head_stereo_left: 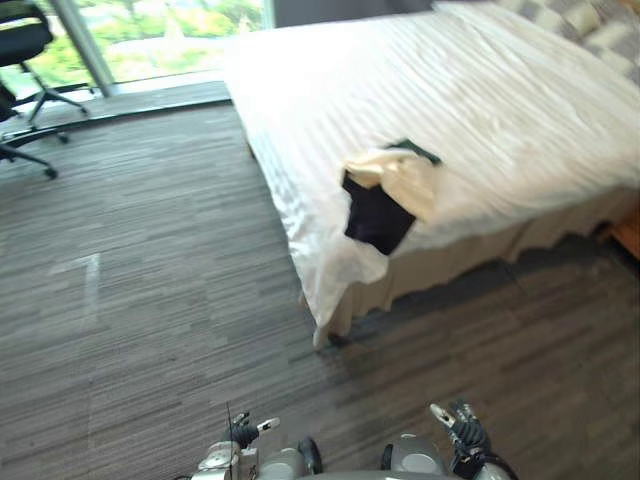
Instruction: Tidy the bed and pick cloth on bed and put in laundry
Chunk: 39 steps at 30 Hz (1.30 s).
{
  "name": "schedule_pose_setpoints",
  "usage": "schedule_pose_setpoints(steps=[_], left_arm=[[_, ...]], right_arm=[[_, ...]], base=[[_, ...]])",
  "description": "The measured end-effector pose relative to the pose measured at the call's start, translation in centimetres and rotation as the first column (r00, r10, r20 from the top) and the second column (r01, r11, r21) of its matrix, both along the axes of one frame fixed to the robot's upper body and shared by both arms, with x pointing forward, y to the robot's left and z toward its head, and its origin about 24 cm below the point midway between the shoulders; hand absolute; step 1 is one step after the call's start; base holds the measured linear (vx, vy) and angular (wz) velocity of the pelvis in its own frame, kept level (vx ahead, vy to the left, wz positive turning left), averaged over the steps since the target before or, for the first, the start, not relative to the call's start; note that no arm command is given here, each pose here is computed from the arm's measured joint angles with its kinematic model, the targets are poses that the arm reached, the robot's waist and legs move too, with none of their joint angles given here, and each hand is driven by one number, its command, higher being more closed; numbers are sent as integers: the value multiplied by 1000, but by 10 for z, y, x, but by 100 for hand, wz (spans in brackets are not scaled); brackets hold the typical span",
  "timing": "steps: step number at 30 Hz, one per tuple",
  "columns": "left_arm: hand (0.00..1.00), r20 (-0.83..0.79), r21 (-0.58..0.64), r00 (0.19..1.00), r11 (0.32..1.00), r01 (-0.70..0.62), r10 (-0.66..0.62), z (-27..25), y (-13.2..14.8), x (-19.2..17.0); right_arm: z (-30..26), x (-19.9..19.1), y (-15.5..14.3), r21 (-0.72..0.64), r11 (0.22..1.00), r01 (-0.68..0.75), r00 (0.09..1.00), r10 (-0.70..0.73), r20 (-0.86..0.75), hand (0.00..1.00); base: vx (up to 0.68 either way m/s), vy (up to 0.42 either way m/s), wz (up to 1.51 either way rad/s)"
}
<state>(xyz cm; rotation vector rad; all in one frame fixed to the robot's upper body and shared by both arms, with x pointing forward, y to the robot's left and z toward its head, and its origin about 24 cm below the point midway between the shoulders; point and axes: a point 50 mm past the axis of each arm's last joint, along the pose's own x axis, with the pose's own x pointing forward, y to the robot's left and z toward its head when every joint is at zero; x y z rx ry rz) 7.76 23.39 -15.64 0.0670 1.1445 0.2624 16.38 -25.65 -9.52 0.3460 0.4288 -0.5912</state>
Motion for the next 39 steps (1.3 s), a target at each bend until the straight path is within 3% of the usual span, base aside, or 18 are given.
schedule_pose_setpoints(steps=[1,3,6,9,13,17,21,34,39], left_arm=[[0,-38,22,999,1000,-16,17,-1,9,-16],[0,-41,-2,998,999,-37,37,-3,1,-19],[0,-32,-30,999,999,-24,23,-4,-11,-17],[0,-5,-28,1000,999,-20,20,-2,-11,-9],[0,10,-43,999,998,-42,42,-1,-12,-5],[0,11,-95,999,995,-42,44,-4,-30,-4],[0,-1,-91,999,995,-33,33,-3,-25,-4],[0,-37,-59,998,997,46,-49,-2,-18,-4],[0,-29,-67,998,996,59,-61,-1,-19,-3]], right_arm=[[14,11,-13,-46,998,30,998,-27,50,0],[41,28,-41,-148,987,63,992,-46,120,0],[113,65,-86,-398,903,163,965,-62,254,0],[157,92,-97,-542,814,209,952,-42,303,0],[194,126,-79,-734,674,83,958,149,245,0],[214,148,-61,-800,600,0,939,275,205,0],[212,161,-48,-820,557,-133,924,369,101,0],[178,174,-59,-722,514,-464,870,417,-262,0],[183,181,-58,-713,489,-503,848,440,-296,0]], base=[[144,-402,21],[137,-345,19],[104,-167,16],[108,-115,22],[46,-58,38],[104,44,24],[128,37,16],[-10,3,16],[-113,42,-2]])
